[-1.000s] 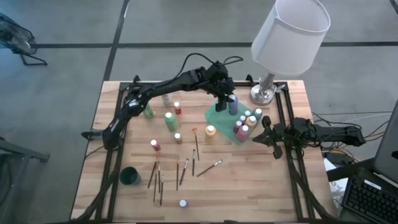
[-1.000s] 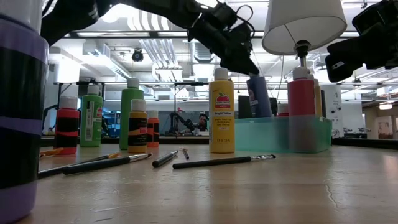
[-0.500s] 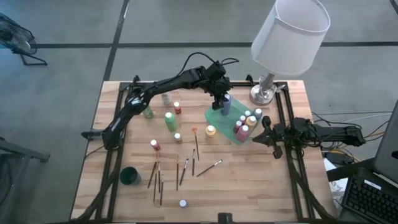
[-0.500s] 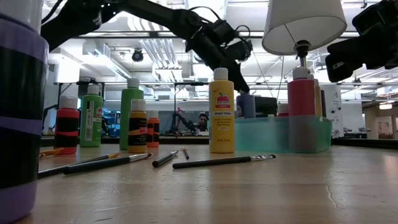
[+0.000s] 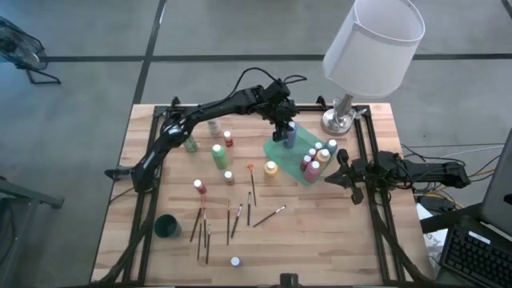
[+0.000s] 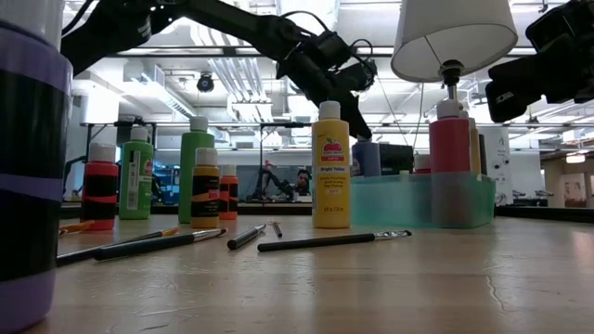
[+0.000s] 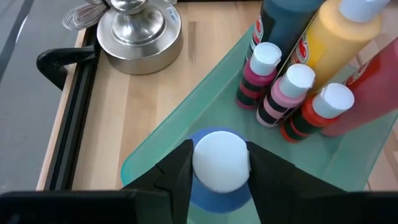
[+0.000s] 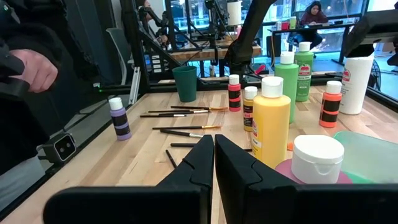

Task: Pick & Place Paint Supplies
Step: Put the big blue paint bottle into the green bin, then put the big green paint bottle into the green bin

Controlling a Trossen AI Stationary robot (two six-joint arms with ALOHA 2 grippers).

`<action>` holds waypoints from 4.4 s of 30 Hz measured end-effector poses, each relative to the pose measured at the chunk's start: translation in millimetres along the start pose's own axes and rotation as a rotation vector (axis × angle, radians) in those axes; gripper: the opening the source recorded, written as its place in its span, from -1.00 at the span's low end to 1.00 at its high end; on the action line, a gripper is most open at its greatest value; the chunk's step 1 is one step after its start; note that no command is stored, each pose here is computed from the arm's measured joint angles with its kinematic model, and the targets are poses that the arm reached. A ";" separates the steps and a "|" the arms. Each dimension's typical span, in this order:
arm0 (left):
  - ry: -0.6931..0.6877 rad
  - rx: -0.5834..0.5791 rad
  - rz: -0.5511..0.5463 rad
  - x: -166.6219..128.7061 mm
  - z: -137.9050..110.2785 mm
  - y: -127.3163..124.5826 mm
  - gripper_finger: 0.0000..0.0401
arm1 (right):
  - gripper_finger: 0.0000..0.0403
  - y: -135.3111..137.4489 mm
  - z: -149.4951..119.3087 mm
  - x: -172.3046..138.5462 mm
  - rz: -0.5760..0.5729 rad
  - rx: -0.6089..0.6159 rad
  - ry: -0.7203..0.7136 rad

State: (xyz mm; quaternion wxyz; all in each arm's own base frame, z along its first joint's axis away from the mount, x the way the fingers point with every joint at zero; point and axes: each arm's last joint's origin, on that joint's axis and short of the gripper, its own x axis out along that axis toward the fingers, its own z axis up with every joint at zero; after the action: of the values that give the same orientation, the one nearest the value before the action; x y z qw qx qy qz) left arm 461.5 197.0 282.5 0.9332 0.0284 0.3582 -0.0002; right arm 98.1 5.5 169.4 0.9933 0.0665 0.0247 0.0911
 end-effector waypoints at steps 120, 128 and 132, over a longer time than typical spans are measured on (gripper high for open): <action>0.059 -0.144 -0.008 -309.7 -87.9 -131.6 0.01 | -0.94 0.0 0.0 0.0 0.000 0.000 0.001; 0.080 -0.137 -0.014 -275.9 -134.6 -137.5 0.01 | -0.94 0.0 -0.1 0.1 0.000 0.001 0.001; 0.095 -0.159 -0.017 -253.6 -152.3 -136.9 0.01 | -0.94 -0.1 -0.1 0.1 0.000 0.000 0.001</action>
State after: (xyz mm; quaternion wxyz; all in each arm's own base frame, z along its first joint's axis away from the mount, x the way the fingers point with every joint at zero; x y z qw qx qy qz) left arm 168.3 63.3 331.9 0.9144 -0.0489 0.4014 0.0216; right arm 98.2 5.4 169.3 0.9933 0.0666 0.0253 0.0909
